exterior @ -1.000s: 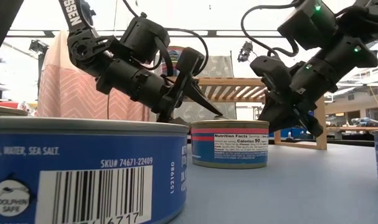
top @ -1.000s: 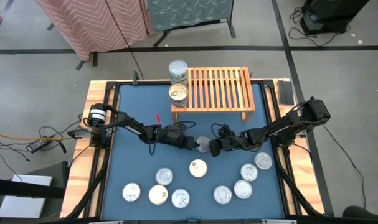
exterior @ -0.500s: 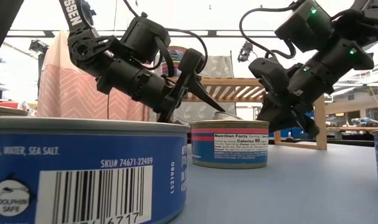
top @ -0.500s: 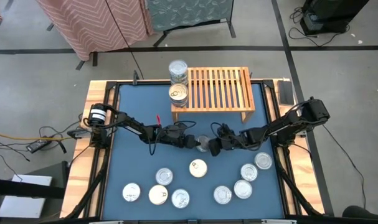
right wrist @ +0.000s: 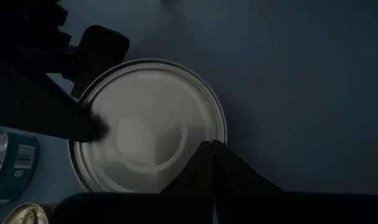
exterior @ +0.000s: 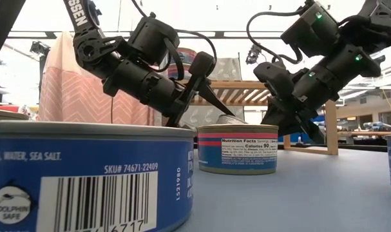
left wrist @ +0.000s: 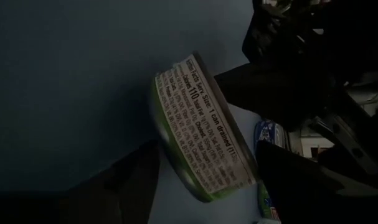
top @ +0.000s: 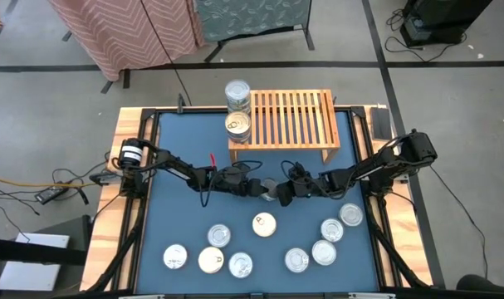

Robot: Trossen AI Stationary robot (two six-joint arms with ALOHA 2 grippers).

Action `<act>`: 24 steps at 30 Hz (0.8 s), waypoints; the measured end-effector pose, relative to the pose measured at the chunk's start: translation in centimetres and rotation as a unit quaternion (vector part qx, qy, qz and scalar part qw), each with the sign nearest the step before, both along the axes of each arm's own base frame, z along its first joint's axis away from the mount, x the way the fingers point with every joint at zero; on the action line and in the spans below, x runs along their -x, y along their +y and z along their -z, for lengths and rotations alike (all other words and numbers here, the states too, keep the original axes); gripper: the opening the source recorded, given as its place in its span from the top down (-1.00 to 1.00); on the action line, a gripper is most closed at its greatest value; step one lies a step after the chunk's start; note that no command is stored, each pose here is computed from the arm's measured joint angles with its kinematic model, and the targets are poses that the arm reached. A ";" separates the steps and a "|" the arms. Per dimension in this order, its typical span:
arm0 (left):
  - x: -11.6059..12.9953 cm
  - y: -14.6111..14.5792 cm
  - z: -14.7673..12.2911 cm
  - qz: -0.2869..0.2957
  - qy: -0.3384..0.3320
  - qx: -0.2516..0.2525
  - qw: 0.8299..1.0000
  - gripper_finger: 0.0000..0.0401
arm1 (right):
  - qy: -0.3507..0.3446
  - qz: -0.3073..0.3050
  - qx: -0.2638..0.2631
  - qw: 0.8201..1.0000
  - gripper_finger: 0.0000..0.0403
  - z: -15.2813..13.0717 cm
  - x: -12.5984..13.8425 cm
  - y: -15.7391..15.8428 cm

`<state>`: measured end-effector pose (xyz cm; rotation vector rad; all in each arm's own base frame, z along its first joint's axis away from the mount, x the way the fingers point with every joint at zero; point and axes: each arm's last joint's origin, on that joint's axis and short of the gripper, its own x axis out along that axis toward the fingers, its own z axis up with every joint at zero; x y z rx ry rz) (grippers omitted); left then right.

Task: Stack canned seafood by type on shelf
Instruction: Stack the green tuna can on top of the other green tuna cans on the shelf

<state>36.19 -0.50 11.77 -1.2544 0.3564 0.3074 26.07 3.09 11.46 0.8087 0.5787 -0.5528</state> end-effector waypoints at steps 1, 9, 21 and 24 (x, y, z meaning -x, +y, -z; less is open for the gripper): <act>-0.1 0.0 0.0 0.000 0.003 0.000 1.000 -0.34 | -0.001 -0.003 0.000 1.000 1.00 0.0 0.0 0.0; -0.1 0.0 0.0 0.013 0.011 0.006 1.000 -0.11 | -0.002 -0.005 0.000 1.000 1.00 -0.1 -0.1 0.0; -0.3 0.6 -0.4 0.064 -0.015 0.050 0.997 0.25 | -0.023 -0.015 0.048 0.998 1.00 -1.6 0.4 1.0; -0.5 0.9 -1.0 0.083 -0.049 0.068 0.993 0.25 | -0.050 -0.003 0.063 0.997 1.00 -3.3 1.0 1.3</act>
